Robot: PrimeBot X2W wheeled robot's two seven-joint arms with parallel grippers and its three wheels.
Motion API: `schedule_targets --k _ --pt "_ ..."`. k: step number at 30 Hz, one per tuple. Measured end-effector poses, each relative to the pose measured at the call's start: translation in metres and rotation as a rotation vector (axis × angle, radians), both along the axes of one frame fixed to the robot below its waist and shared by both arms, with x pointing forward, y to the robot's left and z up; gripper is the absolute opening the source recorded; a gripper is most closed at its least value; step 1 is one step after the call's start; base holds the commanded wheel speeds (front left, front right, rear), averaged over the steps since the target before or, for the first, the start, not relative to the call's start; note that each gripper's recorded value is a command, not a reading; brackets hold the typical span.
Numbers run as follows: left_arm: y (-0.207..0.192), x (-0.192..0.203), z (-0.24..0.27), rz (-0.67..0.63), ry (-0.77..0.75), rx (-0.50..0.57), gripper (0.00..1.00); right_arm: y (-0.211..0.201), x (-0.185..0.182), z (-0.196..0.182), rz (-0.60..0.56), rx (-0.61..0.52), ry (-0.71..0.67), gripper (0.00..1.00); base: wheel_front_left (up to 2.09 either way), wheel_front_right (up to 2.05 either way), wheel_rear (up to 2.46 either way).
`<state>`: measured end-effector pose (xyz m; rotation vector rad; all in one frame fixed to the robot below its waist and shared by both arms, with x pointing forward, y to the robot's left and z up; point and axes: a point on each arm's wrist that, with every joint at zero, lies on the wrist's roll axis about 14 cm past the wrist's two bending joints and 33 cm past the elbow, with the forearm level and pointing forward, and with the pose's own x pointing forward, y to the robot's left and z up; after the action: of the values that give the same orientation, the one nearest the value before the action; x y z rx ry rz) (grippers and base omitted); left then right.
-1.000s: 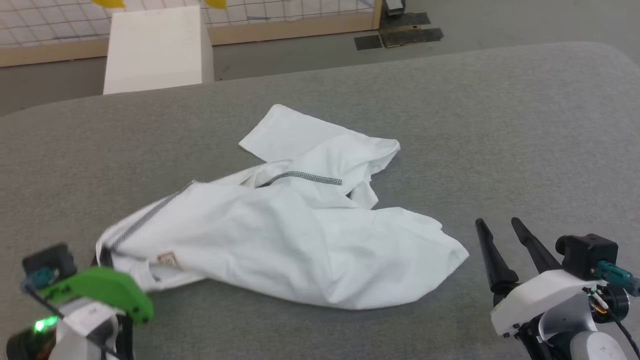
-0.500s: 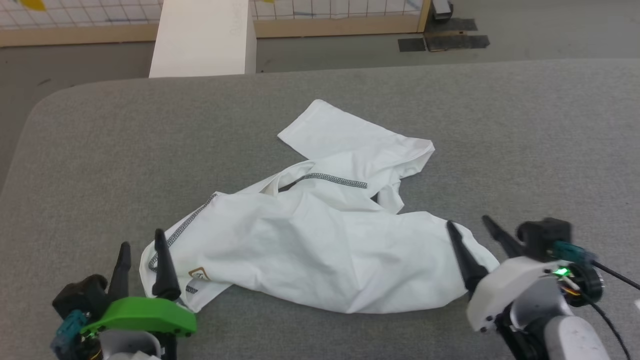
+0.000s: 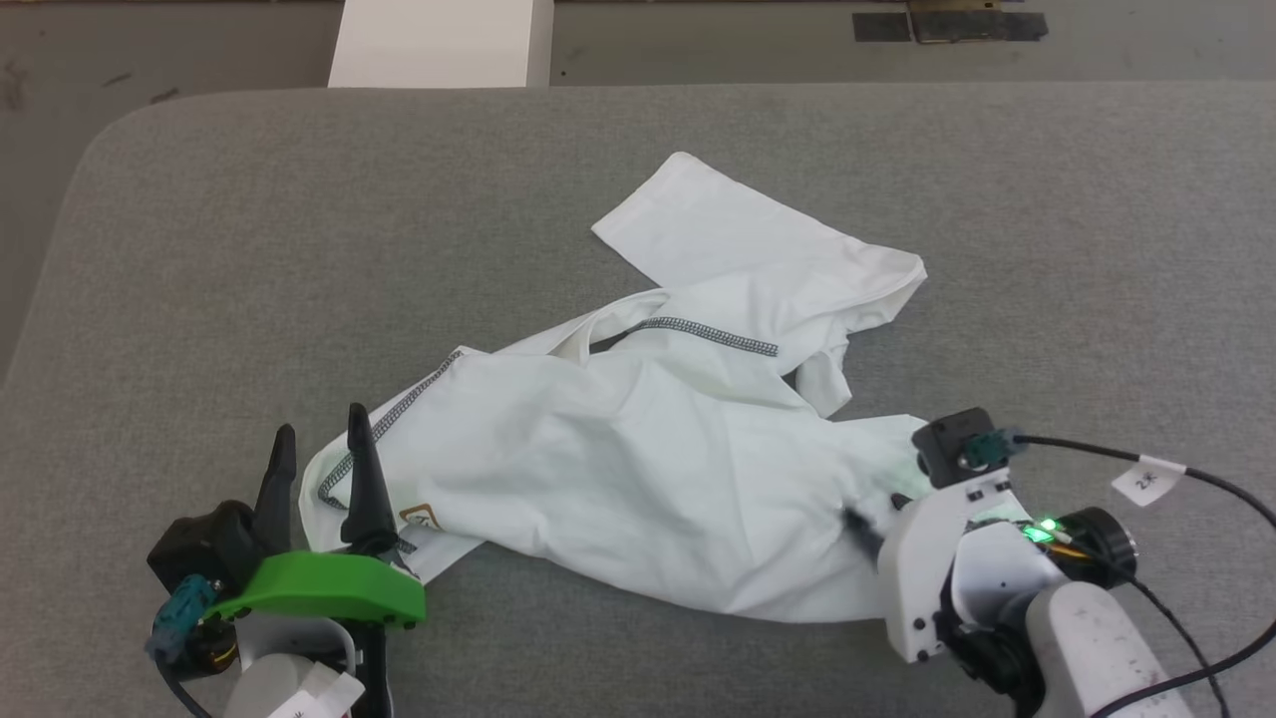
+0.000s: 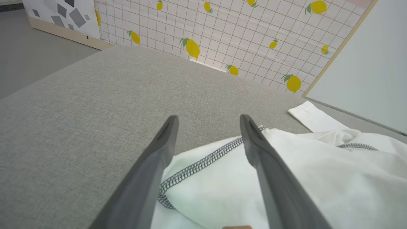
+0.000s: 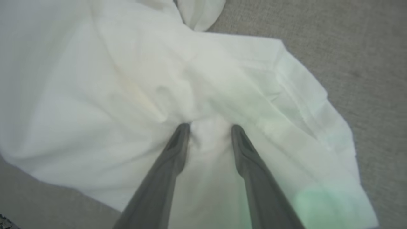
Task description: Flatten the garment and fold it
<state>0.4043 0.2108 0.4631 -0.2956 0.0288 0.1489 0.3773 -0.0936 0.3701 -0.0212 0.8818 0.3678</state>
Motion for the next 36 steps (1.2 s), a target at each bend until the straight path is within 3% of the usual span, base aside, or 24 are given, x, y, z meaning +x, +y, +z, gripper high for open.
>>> schedule_targets --k 5,7,14,16,17,18,19,20,24,30,36 --pt "0.003 -0.004 0.002 0.008 -0.004 -0.003 1.0 -0.033 0.004 0.003 -0.104 -0.029 -0.031 0.0 0.0 0.0 0.0" --pt "0.002 -0.006 0.004 0.005 -0.01 -0.005 1.0 -0.063 -0.002 0.005 -0.204 -0.049 -0.047 0.0 0.0 0.0 0.0" --pt "0.001 -0.019 0.015 0.001 -0.04 -0.012 1.0 -0.19 -0.065 0.025 -0.569 -0.194 -0.083 0.0 0.0 0.0 0.0" --pt "-0.001 -0.02 0.017 -0.003 -0.046 -0.013 1.0 -0.209 -0.077 0.032 -0.636 -0.199 -0.097 0.0 0.0 0.0 0.0" --pt "-0.003 -0.021 0.018 -0.011 -0.047 -0.014 1.0 -0.216 -0.083 0.034 -0.666 -0.188 -0.103 0.2 0.0 0.0 0.0" --pt "-0.006 -0.02 0.018 -0.019 -0.049 -0.015 1.0 -0.218 -0.086 0.035 -0.682 -0.176 -0.113 0.76 0.0 0.0 0.0" --pt "-0.009 -0.019 0.019 -0.027 -0.052 -0.015 1.0 -0.219 -0.086 0.037 -0.691 -0.165 -0.129 1.0 0.0 0.0 0.0" --pt "-0.012 -0.018 0.021 -0.036 -0.056 -0.016 1.0 -0.22 -0.086 0.041 -0.7 -0.151 -0.155 1.0 0.0 0.0 0.0" --pt "-0.021 -0.014 0.023 -0.064 -0.065 -0.016 1.0 -0.205 -0.068 0.061 -0.671 -0.079 -0.308 1.0 0.0 0.0 0.0" --pt "-0.027 -0.009 0.019 -0.081 -0.053 -0.018 1.0 -0.132 -0.008 0.101 -0.476 0.066 -0.554 1.0 0.0 0.0 0.0" --pt "-0.029 0.002 0.016 -0.092 -0.052 -0.02 1.0 -0.069 0.044 0.11 -0.26 0.084 -0.589 1.0 0.0 0.0 0.0"
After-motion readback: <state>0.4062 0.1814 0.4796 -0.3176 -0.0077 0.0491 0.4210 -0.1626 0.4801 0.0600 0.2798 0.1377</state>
